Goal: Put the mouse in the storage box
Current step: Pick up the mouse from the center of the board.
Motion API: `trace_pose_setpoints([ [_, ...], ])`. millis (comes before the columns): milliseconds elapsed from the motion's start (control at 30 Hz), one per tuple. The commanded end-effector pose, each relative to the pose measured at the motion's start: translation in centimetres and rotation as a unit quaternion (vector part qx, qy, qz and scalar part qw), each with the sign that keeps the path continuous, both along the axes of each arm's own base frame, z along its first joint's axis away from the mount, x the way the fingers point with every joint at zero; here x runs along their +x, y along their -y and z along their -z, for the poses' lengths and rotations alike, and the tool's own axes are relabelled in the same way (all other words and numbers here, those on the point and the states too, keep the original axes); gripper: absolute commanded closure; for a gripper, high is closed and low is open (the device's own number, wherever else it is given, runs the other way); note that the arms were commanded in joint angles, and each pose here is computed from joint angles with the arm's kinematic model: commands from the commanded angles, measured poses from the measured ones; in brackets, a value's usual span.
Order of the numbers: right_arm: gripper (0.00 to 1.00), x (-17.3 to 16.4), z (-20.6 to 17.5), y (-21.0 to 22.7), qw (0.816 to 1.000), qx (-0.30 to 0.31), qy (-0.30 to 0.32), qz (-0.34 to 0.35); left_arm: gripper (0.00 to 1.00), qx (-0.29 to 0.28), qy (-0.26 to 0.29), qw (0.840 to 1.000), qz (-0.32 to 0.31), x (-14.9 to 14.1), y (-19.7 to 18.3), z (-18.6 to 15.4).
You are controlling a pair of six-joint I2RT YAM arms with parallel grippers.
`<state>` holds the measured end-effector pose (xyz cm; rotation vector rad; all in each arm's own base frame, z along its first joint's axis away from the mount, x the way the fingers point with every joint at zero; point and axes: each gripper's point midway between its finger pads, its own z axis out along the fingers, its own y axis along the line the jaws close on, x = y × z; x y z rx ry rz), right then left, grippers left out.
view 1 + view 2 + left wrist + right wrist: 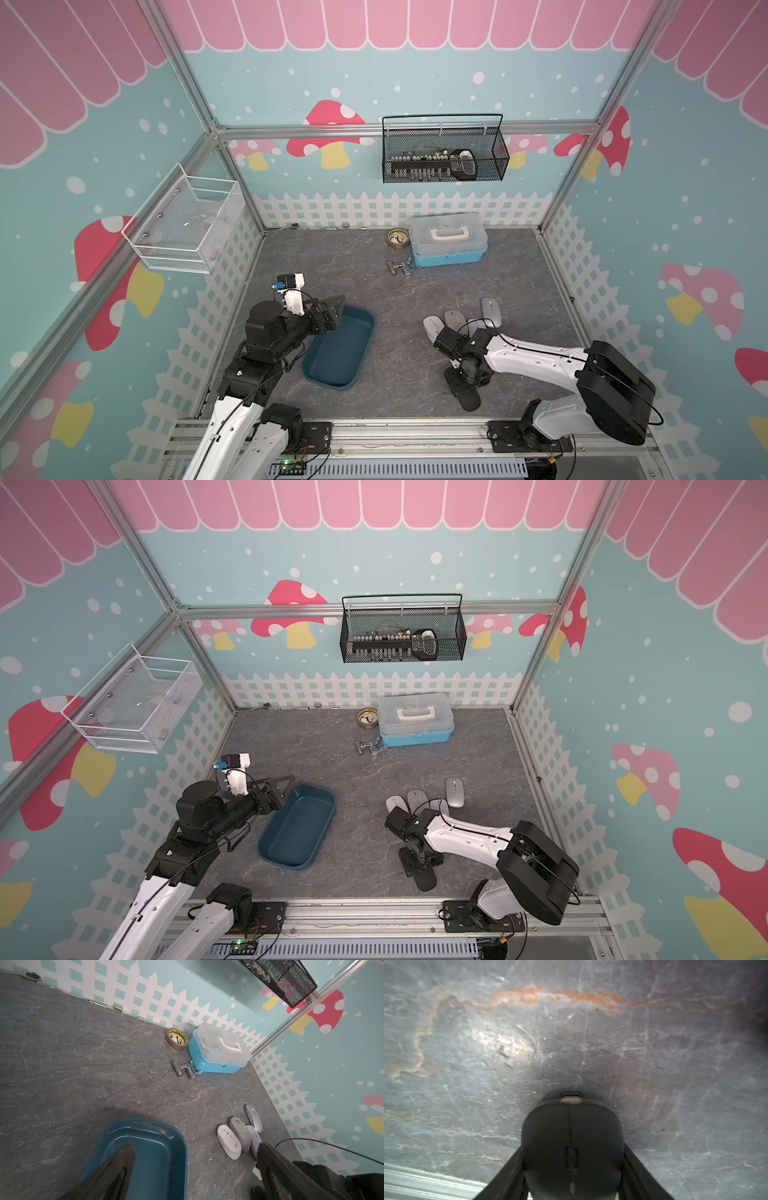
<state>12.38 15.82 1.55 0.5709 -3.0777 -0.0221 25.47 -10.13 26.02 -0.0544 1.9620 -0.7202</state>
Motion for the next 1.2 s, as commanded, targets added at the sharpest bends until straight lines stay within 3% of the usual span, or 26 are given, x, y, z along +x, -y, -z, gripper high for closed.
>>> trace_pose_setpoints([
  [0, 0.42, -0.3, 0.2, 0.7, 1.0, -0.008, 0.007, 0.008, 0.01, -0.003, 0.0, 1.0, 0.028, -0.6, 0.9, 0.2],
  [233, 0.43, 2.4, -3.5, -1.6, 0.994, 0.063, 0.085, 0.011, 0.01, -0.013, -0.035, 0.995, 0.097, -1.1, 3.8, 1.4],
  [333, 0.48, 4.8, -6.9, -3.2, 0.982, 0.107, 0.156, -0.01, 0.01, -0.017, -0.065, 0.988, 0.138, -1.1, 5.3, 2.4],
  [433, 0.5, 7.6, -10.7, -4.3, 0.958, 0.132, 0.25, -0.038, 0.01, -0.023, -0.077, 0.982, 0.17, -1.3, 6.3, 2.6],
  [600, 0.53, 10.8, -17.4, -6.6, 0.886, 0.183, 0.405, -0.131, 0.01, -0.053, -0.099, 0.972, 0.205, -1.6, 7.4, 2.2],
  [700, 0.53, 11.0, -20.9, -7.4, 0.822, 0.22, 0.494, -0.179, 0.02, -0.088, -0.119, 0.959, 0.241, -2.1, 8.5, 1.5],
  [867, 0.56, 9.3, -23.5, -8.7, 0.724, 0.269, 0.578, -0.264, 0.02, -0.11, -0.109, 0.945, 0.29, -2.8, 9.6, -0.9],
  [967, 0.57, 8.1, -23.4, -9.6, 0.678, 0.281, 0.601, -0.318, 0.03, -0.117, -0.115, 0.938, 0.306, -2.6, 10.3, -1.8],
  [1033, 0.57, 7.6, -23.0, -10.1, 0.656, 0.279, 0.608, -0.349, 0.06, -0.109, -0.116, 0.934, 0.319, -2.6, 11.4, -1.9],
  [1167, 0.56, 7.3, -22.3, -10.7, 0.645, 0.275, 0.607, -0.376, 0.09, -0.08, -0.128, 0.926, 0.347, -3.4, 14.4, -0.9],
])
